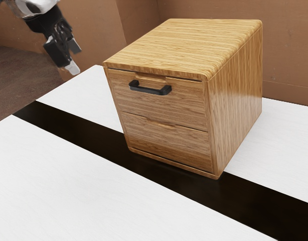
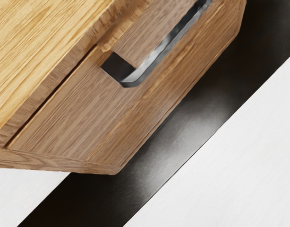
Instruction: Pull the drawer handle with one arm to open the drawer
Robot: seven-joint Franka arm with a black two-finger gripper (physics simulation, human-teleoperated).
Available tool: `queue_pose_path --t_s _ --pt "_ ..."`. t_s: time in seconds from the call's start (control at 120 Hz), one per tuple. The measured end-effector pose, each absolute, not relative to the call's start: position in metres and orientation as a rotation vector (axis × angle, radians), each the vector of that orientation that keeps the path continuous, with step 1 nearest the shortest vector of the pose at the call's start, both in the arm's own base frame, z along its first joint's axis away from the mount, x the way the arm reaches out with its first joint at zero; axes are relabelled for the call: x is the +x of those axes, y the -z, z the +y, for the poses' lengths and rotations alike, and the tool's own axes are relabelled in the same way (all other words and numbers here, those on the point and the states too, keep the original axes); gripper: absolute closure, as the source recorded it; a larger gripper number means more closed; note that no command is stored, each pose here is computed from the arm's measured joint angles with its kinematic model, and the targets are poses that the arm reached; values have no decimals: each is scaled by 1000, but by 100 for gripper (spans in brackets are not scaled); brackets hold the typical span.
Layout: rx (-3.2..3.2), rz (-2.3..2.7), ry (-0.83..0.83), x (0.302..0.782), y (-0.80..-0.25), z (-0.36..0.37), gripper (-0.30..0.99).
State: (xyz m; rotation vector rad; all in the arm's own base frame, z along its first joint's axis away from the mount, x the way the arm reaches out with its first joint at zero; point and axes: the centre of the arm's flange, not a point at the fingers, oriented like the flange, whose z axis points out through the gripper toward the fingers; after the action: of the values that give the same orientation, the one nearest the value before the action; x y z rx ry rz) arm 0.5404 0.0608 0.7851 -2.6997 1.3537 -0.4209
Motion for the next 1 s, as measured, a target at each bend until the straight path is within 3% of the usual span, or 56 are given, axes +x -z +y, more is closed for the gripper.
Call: queue_pose_path --t_s 0.058,0.117,0.458,0.767,1.0 --pt "-2576 1589 420 549 -781 -12 0" --pt "-2498 1702 430 548 -782 -37 0" --pt "-2254 1864 458 537 -774 -4 0" --pt "-1963 2036 488 552 -745 -59 0" --pt "-1923 1981 512 554 -753 -21 0"
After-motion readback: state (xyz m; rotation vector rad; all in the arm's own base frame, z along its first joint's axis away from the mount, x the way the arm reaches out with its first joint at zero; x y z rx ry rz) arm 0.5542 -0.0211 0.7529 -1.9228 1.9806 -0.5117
